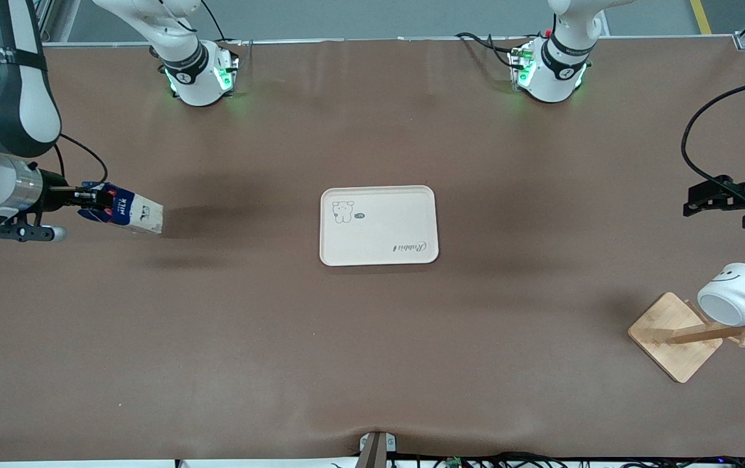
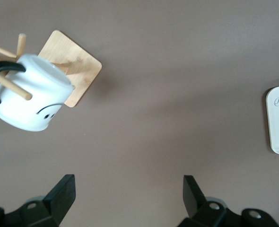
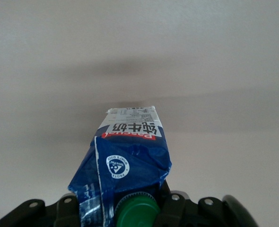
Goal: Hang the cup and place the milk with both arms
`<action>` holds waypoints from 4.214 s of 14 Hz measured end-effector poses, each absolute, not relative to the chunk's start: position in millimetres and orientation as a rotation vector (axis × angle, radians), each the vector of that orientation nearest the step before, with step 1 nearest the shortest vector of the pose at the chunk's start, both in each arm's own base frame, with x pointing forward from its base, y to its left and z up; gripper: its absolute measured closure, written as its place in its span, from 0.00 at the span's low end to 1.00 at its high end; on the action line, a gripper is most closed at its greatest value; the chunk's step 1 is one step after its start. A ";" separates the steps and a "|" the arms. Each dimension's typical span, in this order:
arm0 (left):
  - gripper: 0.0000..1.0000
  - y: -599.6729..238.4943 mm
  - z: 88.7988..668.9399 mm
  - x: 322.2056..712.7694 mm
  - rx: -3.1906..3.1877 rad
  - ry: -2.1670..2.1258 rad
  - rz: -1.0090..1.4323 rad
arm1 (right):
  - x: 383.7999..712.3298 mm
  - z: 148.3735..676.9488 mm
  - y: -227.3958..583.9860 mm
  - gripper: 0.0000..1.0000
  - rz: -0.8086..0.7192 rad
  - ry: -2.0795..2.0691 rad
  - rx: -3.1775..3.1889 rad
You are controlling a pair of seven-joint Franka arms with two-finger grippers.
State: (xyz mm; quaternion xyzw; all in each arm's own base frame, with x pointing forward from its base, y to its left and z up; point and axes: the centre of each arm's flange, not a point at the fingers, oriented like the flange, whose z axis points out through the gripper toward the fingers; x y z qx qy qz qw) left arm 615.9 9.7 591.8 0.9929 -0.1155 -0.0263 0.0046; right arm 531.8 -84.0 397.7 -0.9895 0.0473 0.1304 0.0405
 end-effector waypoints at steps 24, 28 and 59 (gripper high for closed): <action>0.00 -41.8 647.7 515.0 3.196 -0.096 0.053 | 507.5 326.2 -83.3 0.00 0.304 0.203 -3.066; 0.00 -42.1 652.7 513.3 3.195 -0.097 0.069 | 507.6 329.9 -79.9 0.00 0.345 0.189 -3.059; 0.00 -41.4 650.2 531.6 3.191 -0.094 0.074 | 514.9 657.9 -38.2 0.00 0.105 -0.155 -3.099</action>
